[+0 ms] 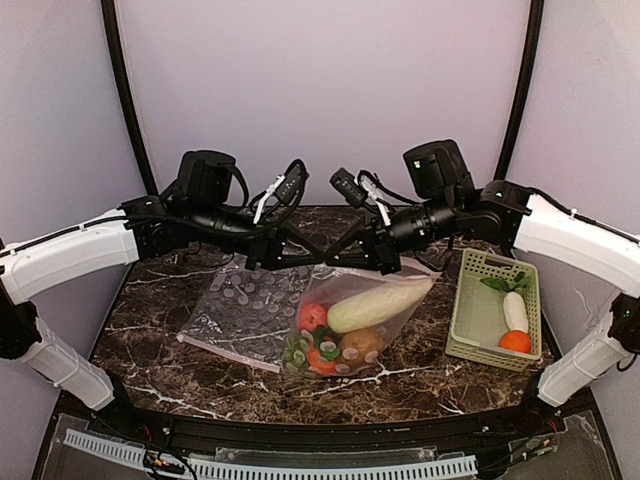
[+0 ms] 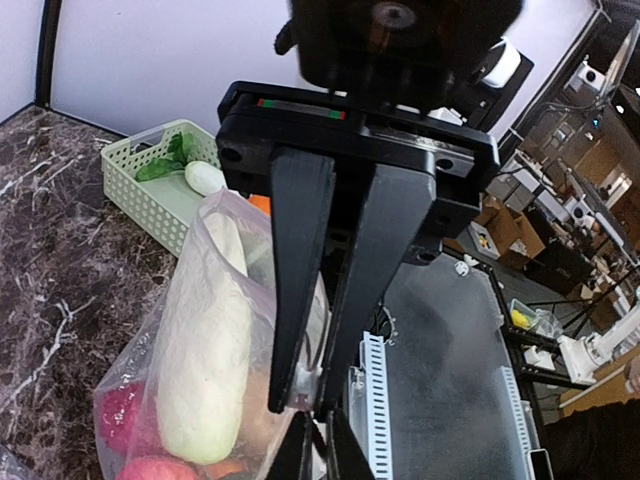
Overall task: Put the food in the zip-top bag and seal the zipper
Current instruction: Pass from the right arm to the left
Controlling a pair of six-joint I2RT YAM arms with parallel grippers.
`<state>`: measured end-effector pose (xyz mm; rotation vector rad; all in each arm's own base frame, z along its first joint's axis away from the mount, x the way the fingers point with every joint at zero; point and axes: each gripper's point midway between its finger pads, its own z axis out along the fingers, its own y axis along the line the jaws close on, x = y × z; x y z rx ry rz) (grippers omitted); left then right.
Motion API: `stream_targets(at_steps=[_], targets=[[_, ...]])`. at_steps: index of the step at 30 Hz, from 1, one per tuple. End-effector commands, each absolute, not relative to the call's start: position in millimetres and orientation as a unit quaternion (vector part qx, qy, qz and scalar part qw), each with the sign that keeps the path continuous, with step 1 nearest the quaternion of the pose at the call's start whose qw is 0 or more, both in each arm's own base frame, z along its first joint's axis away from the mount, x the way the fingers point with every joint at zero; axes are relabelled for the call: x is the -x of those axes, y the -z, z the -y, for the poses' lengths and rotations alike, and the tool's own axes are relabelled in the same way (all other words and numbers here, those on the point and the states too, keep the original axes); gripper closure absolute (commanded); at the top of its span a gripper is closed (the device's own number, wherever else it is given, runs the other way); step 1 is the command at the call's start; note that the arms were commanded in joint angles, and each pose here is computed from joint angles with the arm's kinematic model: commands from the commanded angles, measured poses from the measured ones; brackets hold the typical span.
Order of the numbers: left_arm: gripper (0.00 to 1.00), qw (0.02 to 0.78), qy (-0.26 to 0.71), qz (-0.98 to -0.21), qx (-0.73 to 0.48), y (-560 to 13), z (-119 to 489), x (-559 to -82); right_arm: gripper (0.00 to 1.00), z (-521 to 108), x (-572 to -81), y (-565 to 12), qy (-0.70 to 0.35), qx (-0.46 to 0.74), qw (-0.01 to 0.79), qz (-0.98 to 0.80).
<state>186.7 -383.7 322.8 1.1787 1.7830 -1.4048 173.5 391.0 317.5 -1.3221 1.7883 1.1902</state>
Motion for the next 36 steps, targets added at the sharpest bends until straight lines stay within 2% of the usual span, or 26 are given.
stream_targets(at_steps=[1, 18, 36], targets=[[0.99, 0.291, 0.537, -0.653, -0.448, -331, 385, -181, 1.0, -396, -174, -331, -0.456, 0.503, 0.321, -0.66], [0.99, 0.373, 0.489, -0.656, -0.437, -352, 362, -187, 1.0, -377, -177, -326, -0.418, 0.492, 0.33, -0.689], [0.99, 0.386, 0.476, -0.656, -0.441, -359, 352, -183, 1.0, -351, -176, -312, -0.4, 0.478, 0.316, -0.715]])
